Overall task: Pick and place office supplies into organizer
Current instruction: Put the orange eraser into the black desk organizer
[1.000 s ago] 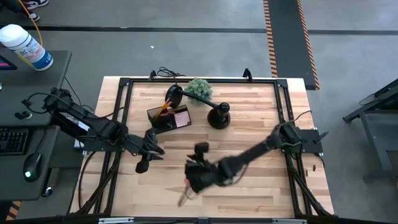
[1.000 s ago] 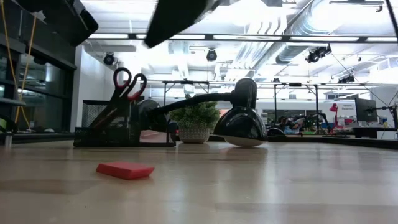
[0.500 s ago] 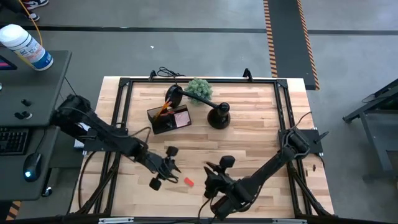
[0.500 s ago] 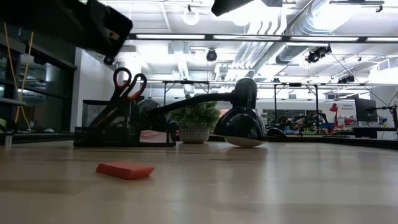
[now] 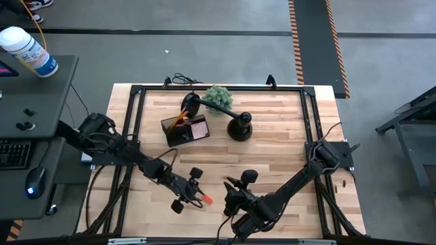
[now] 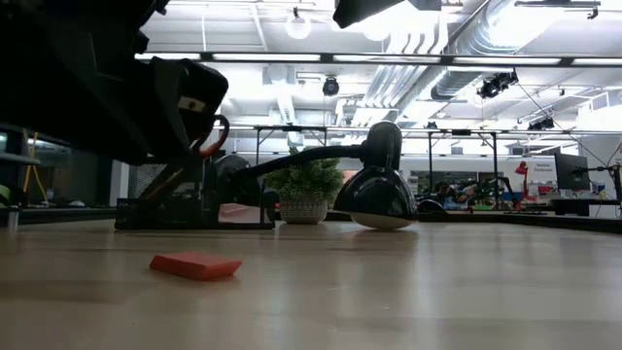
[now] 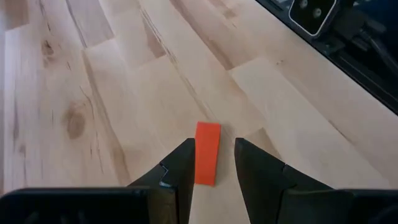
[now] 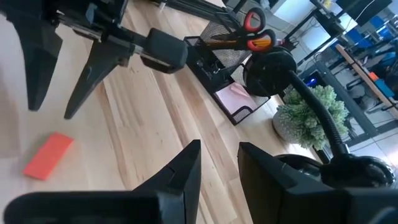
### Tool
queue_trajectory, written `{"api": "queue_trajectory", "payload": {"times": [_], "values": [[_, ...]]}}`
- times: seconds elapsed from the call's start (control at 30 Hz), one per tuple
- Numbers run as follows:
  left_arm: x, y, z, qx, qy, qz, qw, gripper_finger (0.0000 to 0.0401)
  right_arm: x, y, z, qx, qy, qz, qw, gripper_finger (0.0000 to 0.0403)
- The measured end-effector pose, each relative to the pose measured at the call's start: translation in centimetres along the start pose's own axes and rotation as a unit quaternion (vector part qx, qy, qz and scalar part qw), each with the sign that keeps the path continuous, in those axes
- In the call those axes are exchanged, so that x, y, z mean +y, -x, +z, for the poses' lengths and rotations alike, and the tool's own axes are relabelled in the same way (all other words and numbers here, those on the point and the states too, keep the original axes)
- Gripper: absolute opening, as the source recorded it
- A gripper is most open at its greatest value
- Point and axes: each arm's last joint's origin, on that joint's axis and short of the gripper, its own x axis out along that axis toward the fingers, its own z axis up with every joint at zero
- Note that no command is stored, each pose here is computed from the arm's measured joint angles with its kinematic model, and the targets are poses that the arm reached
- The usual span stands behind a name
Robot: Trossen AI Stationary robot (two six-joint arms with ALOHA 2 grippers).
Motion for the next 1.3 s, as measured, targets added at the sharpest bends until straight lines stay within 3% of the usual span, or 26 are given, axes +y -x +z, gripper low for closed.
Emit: {"api": "queue_trajectory", "payload": {"times": [0.47,0.87,1.3], "values": [[1.5,-3.4,0.5,0.033,0.003,-0.026,0.999,0.0102,0.0,0.0,0.0,0.005,-0.009,0.006,1.000,0.0096],[1.4,-4.1,0.3,0.057,-0.009,-0.027,0.998,0.0104,0.1,0.0,0.0,0.004,-0.015,0.007,1.000,0.0096],[1.4,-4.4,0.1,0.057,-0.008,-0.025,0.998,0.0235,0.1,0.0,0.0,0.003,-0.018,0.008,1.000,0.0096]]}}
